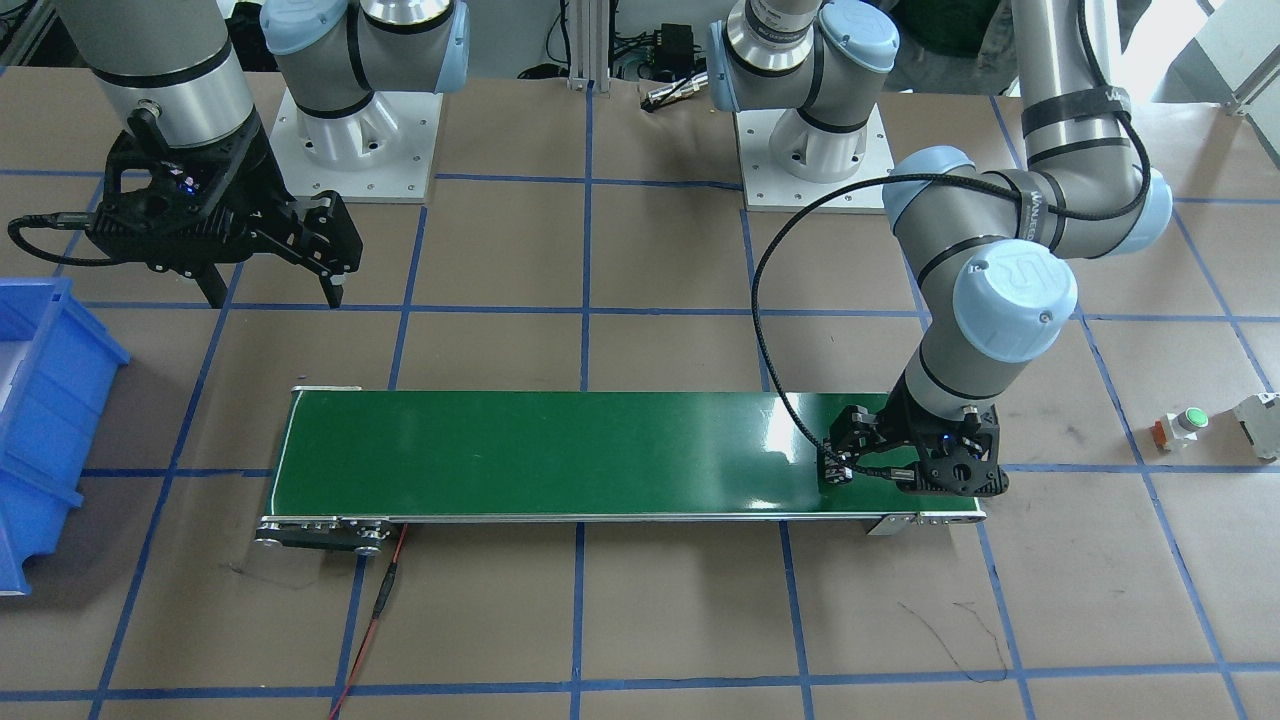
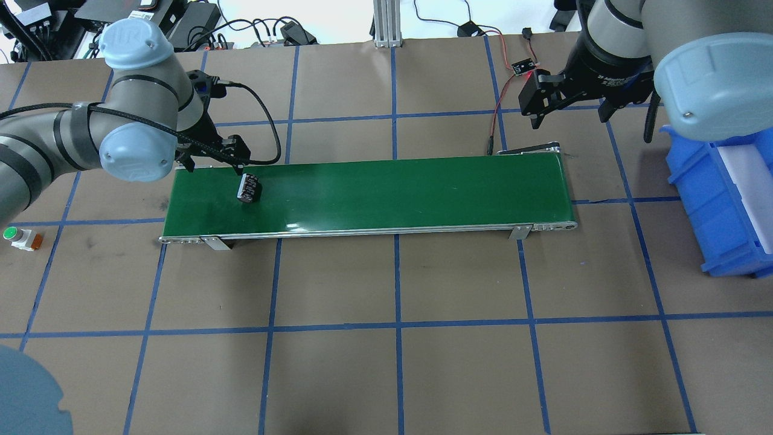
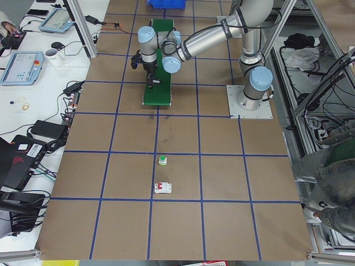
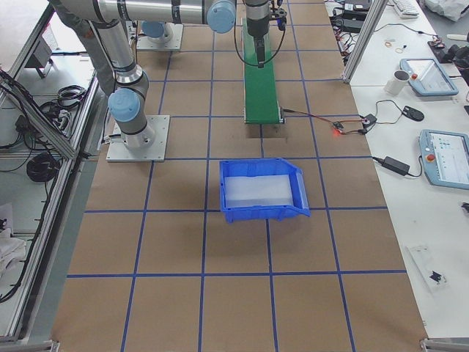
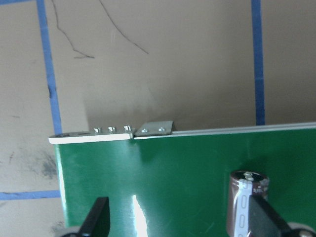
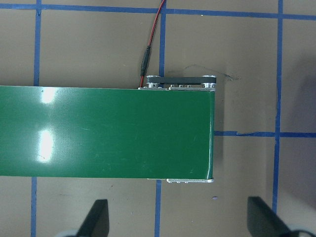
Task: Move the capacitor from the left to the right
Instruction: 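Raise the left gripper away while the right gripper moves over the belt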
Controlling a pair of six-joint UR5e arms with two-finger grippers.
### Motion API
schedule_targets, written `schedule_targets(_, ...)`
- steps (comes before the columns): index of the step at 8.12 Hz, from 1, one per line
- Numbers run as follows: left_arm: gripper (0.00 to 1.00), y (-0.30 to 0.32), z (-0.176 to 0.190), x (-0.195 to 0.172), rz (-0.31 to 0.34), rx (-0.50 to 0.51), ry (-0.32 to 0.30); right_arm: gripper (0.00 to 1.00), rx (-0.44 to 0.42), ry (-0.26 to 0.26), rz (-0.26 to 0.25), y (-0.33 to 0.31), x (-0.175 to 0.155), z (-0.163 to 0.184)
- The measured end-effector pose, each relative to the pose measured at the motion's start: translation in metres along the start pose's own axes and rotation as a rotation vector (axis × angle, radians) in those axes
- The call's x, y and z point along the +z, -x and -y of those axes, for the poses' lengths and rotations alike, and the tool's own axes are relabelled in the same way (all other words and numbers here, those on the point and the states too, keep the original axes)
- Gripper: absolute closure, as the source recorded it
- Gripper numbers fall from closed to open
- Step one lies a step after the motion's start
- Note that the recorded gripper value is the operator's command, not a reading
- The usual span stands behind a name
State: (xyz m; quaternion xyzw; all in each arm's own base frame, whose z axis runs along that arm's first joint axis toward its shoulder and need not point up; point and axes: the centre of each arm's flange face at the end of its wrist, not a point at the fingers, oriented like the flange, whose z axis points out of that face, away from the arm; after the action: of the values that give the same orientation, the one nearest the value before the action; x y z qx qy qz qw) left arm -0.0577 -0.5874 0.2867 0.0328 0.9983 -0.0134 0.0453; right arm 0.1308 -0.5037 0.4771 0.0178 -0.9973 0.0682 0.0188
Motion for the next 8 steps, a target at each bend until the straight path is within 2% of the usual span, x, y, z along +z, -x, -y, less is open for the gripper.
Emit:
schedule_targets(4, 0.0, 0.019, 0.019, -0.1, 0.038, 0.001, -0.181, 0.0, -0.001, 0.001, -0.003, -0.001, 0.001, 0.001)
schedule_targets(6, 0.0, 0.022, 0.016, -0.123, 0.055, 0.028, -0.219, 0.0, -0.007, 0.026, 0.001, -0.001, 0.015, 0.0)
schedule_targets(8, 0.0, 0.023, 0.009, -0.14, 0.066, 0.031, -0.242, 0.0, -0.018, 0.059, 0.029, 0.0, 0.035, -0.003)
